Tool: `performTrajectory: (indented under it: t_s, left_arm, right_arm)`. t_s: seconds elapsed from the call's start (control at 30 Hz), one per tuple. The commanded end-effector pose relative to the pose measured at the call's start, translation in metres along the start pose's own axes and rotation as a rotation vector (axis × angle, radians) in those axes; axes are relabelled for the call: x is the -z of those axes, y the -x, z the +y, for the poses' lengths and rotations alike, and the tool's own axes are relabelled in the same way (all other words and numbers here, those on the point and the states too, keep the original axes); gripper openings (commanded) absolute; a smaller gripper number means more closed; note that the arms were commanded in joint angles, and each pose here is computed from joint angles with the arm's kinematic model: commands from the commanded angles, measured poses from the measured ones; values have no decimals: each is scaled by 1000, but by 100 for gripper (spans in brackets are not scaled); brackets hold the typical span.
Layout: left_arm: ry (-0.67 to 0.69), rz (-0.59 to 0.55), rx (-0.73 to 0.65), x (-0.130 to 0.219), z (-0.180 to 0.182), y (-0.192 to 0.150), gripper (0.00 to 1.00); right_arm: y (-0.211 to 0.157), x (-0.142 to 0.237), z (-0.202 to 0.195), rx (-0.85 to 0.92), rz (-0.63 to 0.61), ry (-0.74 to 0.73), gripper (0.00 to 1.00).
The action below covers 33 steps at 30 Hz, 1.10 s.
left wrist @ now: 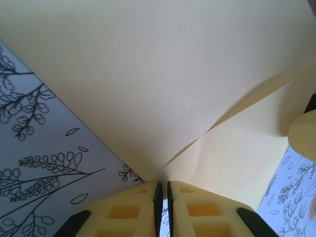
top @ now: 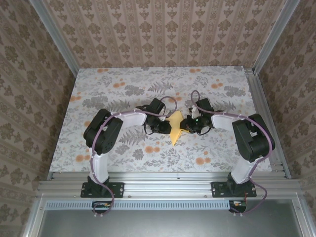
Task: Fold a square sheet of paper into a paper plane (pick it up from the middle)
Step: Fourth fold the wing at the center of the table.
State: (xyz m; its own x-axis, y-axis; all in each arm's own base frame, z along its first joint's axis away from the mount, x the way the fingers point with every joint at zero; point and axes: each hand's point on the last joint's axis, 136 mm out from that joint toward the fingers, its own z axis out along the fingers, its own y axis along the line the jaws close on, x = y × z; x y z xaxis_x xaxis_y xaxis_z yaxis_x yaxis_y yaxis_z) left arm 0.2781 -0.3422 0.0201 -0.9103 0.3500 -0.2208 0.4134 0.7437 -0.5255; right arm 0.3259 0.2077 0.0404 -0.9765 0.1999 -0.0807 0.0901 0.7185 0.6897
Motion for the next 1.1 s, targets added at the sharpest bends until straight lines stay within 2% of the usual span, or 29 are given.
performTrajectory:
  t_s: [0.0,0.23,0.33,0.47,1.07]
  left_arm:
    - [69,85,5,-19,17,-23,16]
    - [72,89,3,-21,18,-23,15]
    - [72,91,4,-22,18,-24,15]
    - [72,93,3,-22,18,-24,15]
    - [67,93,10,-25,21,-28,15]
  right_arm:
    - [4,6,7,25,-9,-5,15]
    - [1,5,6,54,-2,-37,6]
    - [0,3,1,61,-1,-71,5]
    - [0,2,-1,77,-1,-111,4]
    - [-3,-10,16,116,32,-109,5]
